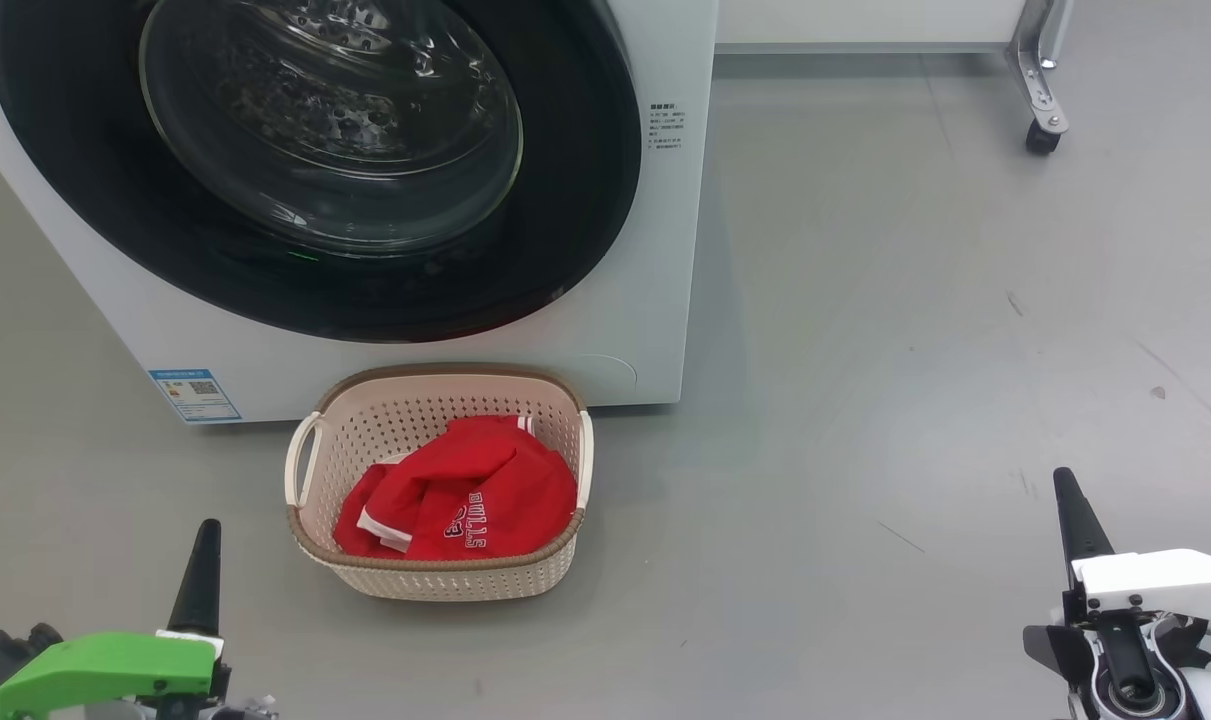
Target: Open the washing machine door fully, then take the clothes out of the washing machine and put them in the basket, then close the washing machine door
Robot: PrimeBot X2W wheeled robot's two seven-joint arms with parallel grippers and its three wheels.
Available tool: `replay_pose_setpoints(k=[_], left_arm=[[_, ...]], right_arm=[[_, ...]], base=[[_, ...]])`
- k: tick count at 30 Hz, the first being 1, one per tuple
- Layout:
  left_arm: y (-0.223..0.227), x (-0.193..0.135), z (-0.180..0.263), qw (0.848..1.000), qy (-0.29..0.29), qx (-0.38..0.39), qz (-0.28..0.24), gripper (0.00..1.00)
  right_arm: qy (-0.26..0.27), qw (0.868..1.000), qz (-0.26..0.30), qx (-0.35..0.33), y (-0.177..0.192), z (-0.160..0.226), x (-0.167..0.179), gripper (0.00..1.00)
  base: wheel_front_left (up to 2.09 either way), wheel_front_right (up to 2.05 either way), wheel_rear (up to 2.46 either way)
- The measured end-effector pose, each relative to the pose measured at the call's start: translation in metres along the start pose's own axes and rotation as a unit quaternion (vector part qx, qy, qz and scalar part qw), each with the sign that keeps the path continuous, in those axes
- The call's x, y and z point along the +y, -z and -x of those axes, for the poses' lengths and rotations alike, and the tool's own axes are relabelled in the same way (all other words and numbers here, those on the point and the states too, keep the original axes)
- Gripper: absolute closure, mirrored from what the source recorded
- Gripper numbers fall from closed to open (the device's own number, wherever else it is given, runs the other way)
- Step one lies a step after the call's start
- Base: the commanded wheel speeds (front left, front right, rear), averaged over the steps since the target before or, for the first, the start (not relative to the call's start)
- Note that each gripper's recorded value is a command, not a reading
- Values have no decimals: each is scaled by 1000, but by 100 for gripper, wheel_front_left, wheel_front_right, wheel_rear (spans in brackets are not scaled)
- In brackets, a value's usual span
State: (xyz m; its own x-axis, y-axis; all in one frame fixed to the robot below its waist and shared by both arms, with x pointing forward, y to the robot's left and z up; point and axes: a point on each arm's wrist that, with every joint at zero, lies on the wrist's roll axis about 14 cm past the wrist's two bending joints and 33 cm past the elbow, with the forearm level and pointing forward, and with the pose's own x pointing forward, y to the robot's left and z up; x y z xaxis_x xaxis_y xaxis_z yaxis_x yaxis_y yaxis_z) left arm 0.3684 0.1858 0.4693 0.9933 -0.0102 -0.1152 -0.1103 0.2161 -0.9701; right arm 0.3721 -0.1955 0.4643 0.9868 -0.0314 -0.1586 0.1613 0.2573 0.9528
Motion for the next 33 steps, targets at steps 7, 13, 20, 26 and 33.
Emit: replay_pose_setpoints(k=[7,13,20,26,33], left_arm=[[-1,-1,-1,999,1,1,40,100],[-1,-6,-3,997,8,5,72,100],[-1,-7,-3,994,10,8,108,100],[-2,-7,-3,994,10,7,109,100],[-2,-7,-4,994,10,7,110,100]], right_arm=[[-10,999,-48,1,-3,0,4,100],[-19,996,-88,0,-6,1,7,100],[-31,990,-136,-1,-10,0,11,100],[-31,990,-140,-1,-11,0,11,100],[-30,990,-140,-2,-11,0,11,100]], base=[[0,0,0],[0,0,0],[0,0,0],[0,0,0],[0,0,0]])
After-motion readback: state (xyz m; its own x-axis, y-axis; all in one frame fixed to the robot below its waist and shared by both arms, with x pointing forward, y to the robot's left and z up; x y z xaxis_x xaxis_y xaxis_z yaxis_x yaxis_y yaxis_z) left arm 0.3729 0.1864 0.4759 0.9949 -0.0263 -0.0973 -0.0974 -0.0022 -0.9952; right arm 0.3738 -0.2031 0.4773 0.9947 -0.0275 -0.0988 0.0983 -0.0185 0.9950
